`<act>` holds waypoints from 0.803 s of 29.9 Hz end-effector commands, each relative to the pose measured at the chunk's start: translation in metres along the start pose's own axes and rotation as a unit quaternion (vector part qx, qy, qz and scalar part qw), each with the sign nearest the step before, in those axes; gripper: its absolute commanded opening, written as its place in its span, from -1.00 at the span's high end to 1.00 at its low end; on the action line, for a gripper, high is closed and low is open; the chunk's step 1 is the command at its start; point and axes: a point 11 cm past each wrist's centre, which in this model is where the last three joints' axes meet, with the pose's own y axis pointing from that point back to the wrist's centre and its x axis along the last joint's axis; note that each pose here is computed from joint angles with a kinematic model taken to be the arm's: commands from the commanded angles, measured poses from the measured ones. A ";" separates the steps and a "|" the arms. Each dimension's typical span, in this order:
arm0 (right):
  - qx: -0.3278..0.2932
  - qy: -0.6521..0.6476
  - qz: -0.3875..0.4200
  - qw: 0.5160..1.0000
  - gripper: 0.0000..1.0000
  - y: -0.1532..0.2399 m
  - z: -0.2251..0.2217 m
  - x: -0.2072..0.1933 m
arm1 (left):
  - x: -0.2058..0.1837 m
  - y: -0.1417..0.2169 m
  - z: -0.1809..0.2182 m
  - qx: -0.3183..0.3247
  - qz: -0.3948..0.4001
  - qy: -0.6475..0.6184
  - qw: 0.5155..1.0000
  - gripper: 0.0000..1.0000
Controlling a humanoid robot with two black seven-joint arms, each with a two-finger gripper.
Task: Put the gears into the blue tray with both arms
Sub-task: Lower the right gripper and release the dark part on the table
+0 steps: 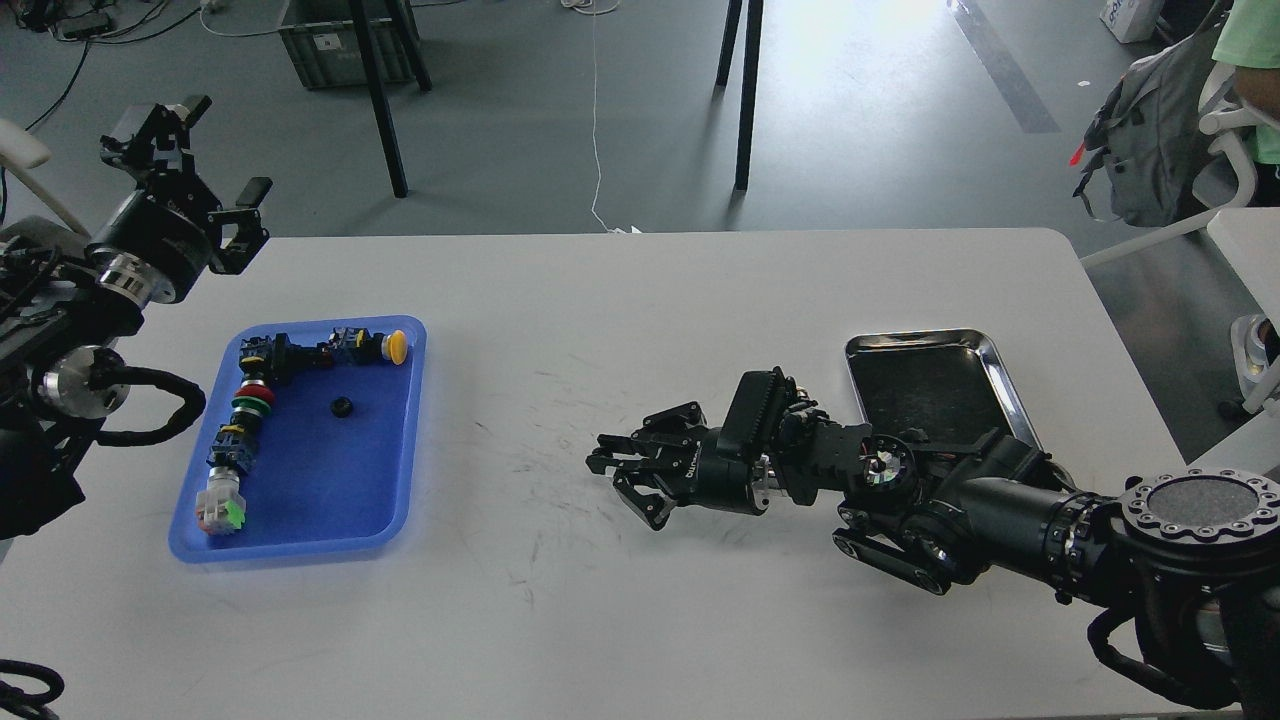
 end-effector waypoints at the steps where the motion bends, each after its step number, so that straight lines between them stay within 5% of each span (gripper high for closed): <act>1: 0.004 -0.002 0.002 1.000 0.97 -0.001 -0.004 -0.002 | 0.000 0.000 0.000 0.000 0.000 0.000 1.000 -0.97; 10: 0.009 -0.004 -0.006 1.000 0.94 0.001 -0.008 -0.010 | -0.001 -0.001 0.001 -0.001 -0.001 0.000 1.000 -0.97; 14: 0.008 -0.007 -0.009 1.000 0.47 0.001 -0.008 -0.012 | -0.001 0.000 0.000 0.000 -0.001 0.000 1.000 -0.97; 24: 0.006 -0.009 -0.004 1.000 0.04 0.000 -0.008 -0.010 | 0.000 0.000 0.002 -0.001 0.000 -0.001 1.000 -0.97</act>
